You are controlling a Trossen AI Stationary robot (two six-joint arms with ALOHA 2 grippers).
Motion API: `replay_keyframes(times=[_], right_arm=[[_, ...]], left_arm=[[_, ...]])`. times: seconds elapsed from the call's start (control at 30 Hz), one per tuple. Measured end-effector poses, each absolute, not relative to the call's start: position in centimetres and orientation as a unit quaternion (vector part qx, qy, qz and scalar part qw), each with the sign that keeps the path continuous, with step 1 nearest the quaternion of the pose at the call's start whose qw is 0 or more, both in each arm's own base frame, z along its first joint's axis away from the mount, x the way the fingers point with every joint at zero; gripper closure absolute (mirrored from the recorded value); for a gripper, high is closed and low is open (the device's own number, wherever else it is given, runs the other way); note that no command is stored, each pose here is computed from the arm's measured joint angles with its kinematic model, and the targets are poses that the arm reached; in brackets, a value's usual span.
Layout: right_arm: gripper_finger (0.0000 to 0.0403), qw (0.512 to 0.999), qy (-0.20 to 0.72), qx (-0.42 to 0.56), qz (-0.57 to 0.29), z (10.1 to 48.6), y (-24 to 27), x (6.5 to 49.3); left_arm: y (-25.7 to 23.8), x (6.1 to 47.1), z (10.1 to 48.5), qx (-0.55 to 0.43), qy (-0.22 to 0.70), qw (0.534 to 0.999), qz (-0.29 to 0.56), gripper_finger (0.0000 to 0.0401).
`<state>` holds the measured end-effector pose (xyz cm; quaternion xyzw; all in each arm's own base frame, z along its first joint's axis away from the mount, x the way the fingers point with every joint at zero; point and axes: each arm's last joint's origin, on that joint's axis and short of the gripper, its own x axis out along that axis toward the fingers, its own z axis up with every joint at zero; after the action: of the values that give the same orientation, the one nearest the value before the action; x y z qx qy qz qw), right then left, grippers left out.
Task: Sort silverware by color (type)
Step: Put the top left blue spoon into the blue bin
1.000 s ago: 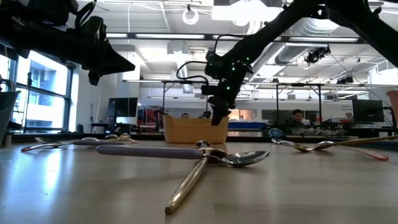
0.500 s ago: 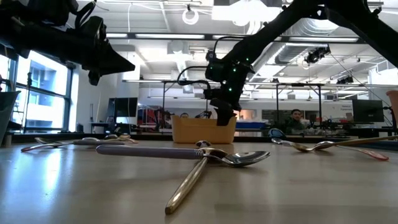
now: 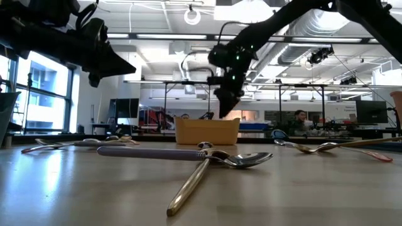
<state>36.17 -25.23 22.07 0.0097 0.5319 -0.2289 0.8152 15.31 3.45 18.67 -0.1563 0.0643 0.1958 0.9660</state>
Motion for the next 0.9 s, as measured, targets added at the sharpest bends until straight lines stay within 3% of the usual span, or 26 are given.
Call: replay_keyframes(times=[0.1, 0.2, 0.3, 0.57, 0.9], right_arm=[[0.0282, 0.845, 0.51, 0.009, -0.161, 23.5, -24.5, 36.1], [0.0336, 0.867, 0.496, 0.019, -0.042, 22.8, -23.4, 35.9], [0.039, 0.872, 0.488, 0.014, -0.002, 21.7, -22.3, 36.4], [0.0397, 0.888, 0.456, -0.039, 0.036, 19.6, -19.1, 38.3], [0.0402, 0.894, 0.447, -0.013, 0.006, 19.0, -20.2, 37.7]], left_arm=[[3.4, 15.3, 18.5, -0.156, 0.073, 0.965, 0.197, 0.04], [3.4, 15.2, 18.3, -0.156, 0.082, 0.964, 0.197, 0.04], [3.2, 15.2, 18.2, -0.152, 0.092, 0.965, 0.193, 0.04], [3.2, 15.2, 18.2, -0.151, 0.093, 0.965, 0.192, 0.0401], [3.2, 15.2, 18.2, -0.152, 0.093, 0.965, 0.192, 0.0401]])
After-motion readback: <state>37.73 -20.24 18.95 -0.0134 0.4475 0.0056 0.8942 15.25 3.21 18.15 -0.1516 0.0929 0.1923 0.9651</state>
